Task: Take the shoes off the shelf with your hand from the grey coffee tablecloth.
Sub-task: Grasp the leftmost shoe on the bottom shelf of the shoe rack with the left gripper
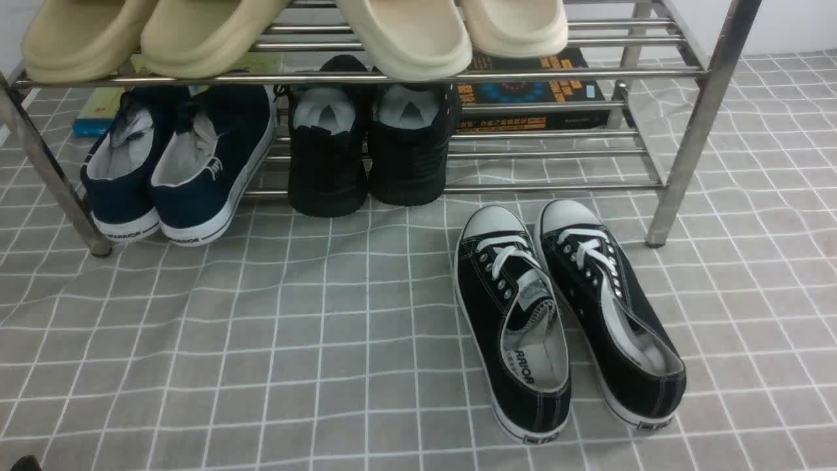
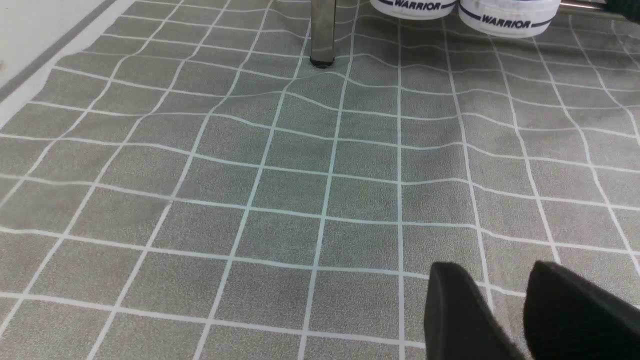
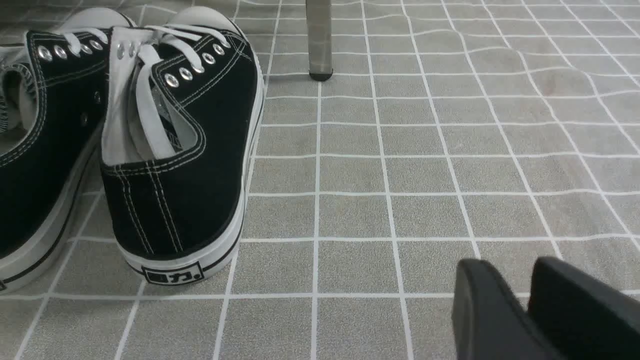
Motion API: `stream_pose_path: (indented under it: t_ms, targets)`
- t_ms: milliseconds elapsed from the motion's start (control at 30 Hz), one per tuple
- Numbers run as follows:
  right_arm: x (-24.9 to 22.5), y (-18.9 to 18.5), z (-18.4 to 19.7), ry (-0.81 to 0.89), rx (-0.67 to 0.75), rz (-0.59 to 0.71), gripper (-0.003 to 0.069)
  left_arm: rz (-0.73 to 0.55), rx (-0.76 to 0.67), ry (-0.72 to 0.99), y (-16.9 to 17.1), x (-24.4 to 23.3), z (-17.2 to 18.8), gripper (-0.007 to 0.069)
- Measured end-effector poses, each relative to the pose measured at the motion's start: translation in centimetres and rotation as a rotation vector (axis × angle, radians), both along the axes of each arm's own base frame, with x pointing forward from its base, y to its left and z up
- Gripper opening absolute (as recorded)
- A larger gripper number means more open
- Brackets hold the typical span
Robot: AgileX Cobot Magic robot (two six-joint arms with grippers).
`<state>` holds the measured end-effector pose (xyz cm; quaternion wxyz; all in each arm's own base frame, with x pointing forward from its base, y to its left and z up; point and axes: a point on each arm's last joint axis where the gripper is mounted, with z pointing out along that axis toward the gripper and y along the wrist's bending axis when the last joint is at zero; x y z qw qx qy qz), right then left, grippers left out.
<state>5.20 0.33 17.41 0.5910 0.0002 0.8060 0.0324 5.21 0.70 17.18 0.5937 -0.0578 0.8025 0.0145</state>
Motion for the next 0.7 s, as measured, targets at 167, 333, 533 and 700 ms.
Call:
stream_pose_path:
  t_ms: [167, 333, 533, 700]
  targets:
    - [0.00, 0.00, 0.00, 0.000, 0.000, 0.000, 0.0172, 0.000, 0.000, 0.000, 0.00, 0.00, 0.00, 0.0240]
    - [0.00, 0.00, 0.00, 0.000, 0.000, 0.000, 0.0181, 0.000, 0.000, 0.000, 0.00, 0.00, 0.00, 0.0240]
    - [0.00, 0.00, 0.00, 0.000, 0.000, 0.000, 0.0190, 0.000, 0.008, 0.000, 0.02, 0.00, 0.00, 0.0240]
    - [0.00, 0.00, 0.00, 0.000, 0.000, 0.000, 0.0193, 0.031, -0.198, -0.029, -0.25, 0.06, 0.09, 0.0240]
